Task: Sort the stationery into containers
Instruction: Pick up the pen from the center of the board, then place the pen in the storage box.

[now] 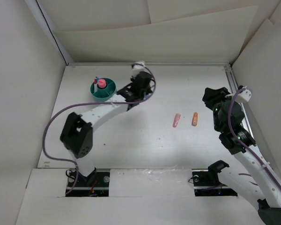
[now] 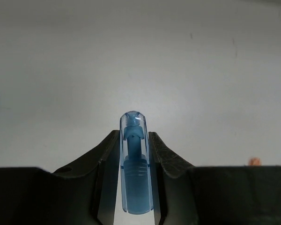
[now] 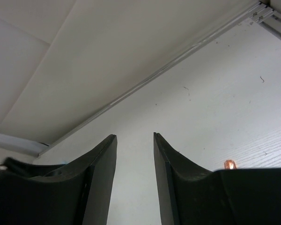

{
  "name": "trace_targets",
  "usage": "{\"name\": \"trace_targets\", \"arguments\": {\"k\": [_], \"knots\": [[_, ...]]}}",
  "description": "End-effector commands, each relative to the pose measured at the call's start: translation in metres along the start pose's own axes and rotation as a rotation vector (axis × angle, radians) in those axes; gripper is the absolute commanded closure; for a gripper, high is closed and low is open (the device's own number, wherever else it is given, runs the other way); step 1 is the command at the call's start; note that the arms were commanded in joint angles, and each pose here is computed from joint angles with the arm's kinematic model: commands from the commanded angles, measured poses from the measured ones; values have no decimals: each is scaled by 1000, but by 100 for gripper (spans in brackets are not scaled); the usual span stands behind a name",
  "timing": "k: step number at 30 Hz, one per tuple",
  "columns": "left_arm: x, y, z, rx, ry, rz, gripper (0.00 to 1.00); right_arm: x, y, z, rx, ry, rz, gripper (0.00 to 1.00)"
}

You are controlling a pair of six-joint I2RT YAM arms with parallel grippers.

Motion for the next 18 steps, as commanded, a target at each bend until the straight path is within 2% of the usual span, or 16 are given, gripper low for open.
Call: {"name": "trace_targets", "arguments": {"k": [1,3,7,11,18], "knots": [[-56,16,59,-119,168,-166,100,-9,-2,7,-31,-28,-30,57],[-84,28,90,-172,242,-271,100,-9,-2,7,-32,-28,-30,57],[-100,36,130,-277,318,-394,100,-10,-2,9,-45,-34,-32,57],[-119,39,135,-328,281,-499,100,-10,-2,9,-45,-25,-33,57],[-129,21,144,-433,155,-591,100,-12,0,9,-49,-21,-39,57]]}}
Point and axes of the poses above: each gripper's point midway between its finger pads, its own y axis back along the fingers, its own z axis along the line the jaws close on, x = y × z, the point moved 5 cm from there along y, back along the fingers, and after that the axes turned 7 degrees about y, right-handed, at the moved point
